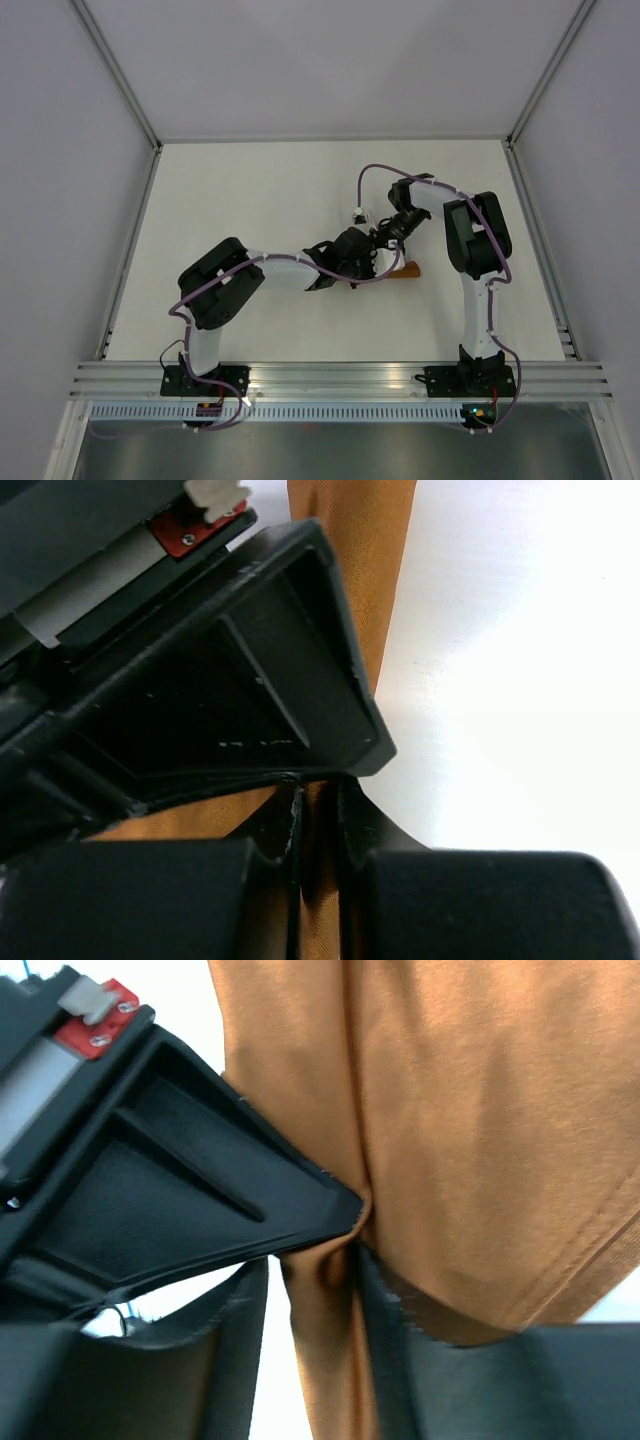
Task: Fold the napkin, place the utensils inside, and roll it up
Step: Roll the napkin with the utensil
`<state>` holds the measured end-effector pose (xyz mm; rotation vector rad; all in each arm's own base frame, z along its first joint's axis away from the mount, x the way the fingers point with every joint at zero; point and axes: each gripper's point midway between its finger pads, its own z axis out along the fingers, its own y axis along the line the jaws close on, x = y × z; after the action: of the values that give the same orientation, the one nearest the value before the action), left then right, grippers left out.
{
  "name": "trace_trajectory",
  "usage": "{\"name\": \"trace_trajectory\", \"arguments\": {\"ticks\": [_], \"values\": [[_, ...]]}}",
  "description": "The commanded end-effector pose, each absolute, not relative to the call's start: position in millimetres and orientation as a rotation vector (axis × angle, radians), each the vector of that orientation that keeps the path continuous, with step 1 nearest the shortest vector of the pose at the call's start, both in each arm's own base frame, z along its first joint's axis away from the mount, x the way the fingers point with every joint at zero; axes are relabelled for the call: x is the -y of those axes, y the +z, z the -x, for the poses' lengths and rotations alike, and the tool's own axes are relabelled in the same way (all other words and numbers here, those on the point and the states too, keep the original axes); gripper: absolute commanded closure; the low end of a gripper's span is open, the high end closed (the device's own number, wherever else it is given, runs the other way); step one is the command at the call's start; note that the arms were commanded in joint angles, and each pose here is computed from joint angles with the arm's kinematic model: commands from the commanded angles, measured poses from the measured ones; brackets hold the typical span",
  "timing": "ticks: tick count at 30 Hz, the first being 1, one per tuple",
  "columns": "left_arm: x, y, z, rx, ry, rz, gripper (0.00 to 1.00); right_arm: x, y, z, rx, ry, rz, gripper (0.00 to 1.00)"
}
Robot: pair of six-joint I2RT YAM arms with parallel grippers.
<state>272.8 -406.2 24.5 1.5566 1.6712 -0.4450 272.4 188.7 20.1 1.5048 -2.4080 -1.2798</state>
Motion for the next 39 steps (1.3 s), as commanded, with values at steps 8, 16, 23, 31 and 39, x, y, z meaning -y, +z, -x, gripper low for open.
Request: {"name": "trace_trajectory", "arguments": {"ticks": [8, 16, 23, 31, 39], "values": [[383, -35, -228, -1.962, -0.745, -1.71, 0.98, -178, 35, -303, 2.558, -1.212, -1.621, 0.42], [383, -40, -218, -2.057, -0.839, -1.739, 0.98, -169, 69, -345, 2.82, -1.311, -1.526, 0.39], [379, -42, -216, -2.192, -0.894, -1.716, 0.98, -146, 105, -387, 3.11, -1.363, -1.375, 0.39], [378, -29, -215, -2.375, -1.103, -1.587, 0.97, -111, 162, -378, 3.331, -1.331, -1.536, 0.38], [372, -35, -229, -2.589, -1.221, -1.436, 0.97, -121, 161, -332, 3.304, -1.104, -1.997, 0.33]]}}
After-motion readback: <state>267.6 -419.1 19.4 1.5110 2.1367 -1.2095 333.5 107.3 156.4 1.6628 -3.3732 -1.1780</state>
